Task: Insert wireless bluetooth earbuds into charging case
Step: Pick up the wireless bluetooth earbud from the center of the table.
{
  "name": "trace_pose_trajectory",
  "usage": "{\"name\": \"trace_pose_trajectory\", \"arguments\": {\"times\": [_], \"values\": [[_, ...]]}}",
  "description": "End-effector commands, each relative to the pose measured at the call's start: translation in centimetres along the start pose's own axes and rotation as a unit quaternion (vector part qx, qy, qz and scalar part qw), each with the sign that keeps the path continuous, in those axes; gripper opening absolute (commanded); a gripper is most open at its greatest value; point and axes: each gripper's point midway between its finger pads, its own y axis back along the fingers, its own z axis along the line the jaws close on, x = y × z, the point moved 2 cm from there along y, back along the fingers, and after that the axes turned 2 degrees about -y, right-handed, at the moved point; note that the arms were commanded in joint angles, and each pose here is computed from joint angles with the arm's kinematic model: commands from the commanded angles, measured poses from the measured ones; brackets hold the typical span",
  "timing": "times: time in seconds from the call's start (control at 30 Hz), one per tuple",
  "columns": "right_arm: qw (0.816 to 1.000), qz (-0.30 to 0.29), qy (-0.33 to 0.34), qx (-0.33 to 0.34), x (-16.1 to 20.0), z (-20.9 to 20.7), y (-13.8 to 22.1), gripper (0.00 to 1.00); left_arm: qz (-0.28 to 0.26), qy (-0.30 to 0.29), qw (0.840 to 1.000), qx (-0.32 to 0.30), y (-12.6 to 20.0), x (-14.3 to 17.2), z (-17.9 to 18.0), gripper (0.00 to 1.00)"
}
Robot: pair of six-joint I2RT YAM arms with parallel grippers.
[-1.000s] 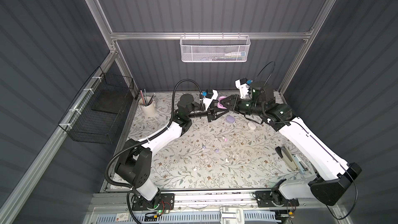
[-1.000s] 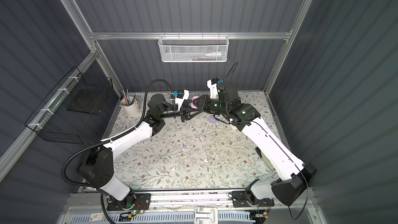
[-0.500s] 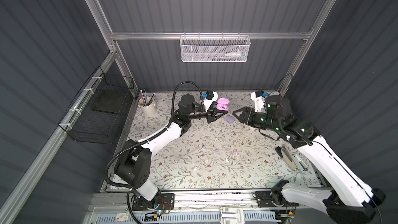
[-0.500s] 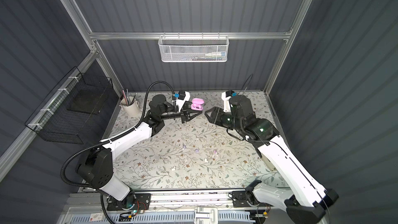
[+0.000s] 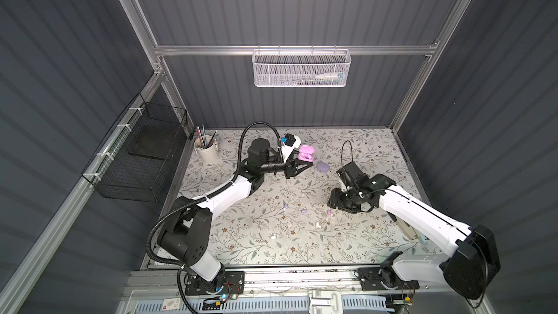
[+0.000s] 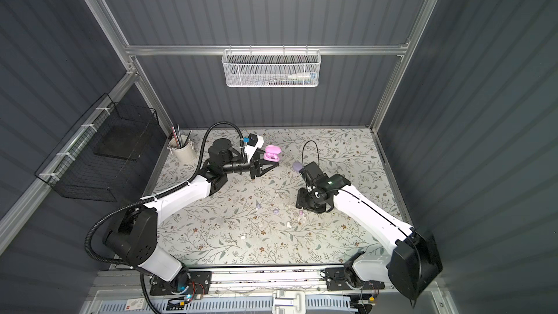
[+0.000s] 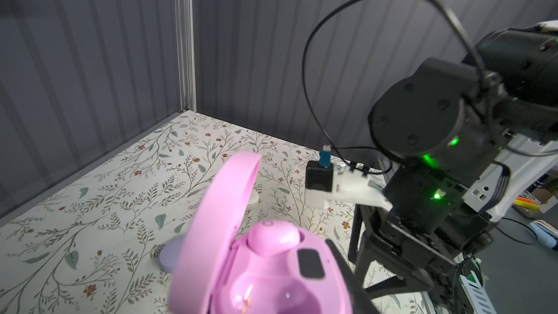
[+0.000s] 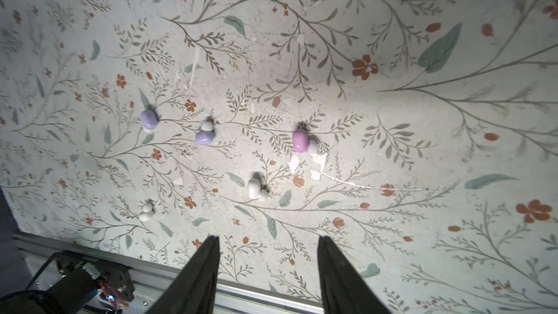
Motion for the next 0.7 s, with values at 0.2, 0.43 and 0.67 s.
{"name": "trace_pose_trajectory", "arguments": {"times": [0.2,0.43,0.67], "values": [[0.996,0.019,0.076,0.035,-0.9,-0.2,-5.3,0.49,-0.01,-0.008,1.0,-0.003,2.3,-0.9,-1.6,0.32],[0.992,0.046,0.101,0.059,-0.4,-1.1,-7.7,0.46,-0.009,0.01,1.0,0.001,2.8,-0.1,-2.4,0.32],[0.989,0.057,0.109,0.084,-0.1,-2.0,-8.9,0.43,-0.011,0.012,1.0,0.001,3.1,-0.1,-2.7,0.32]]}}
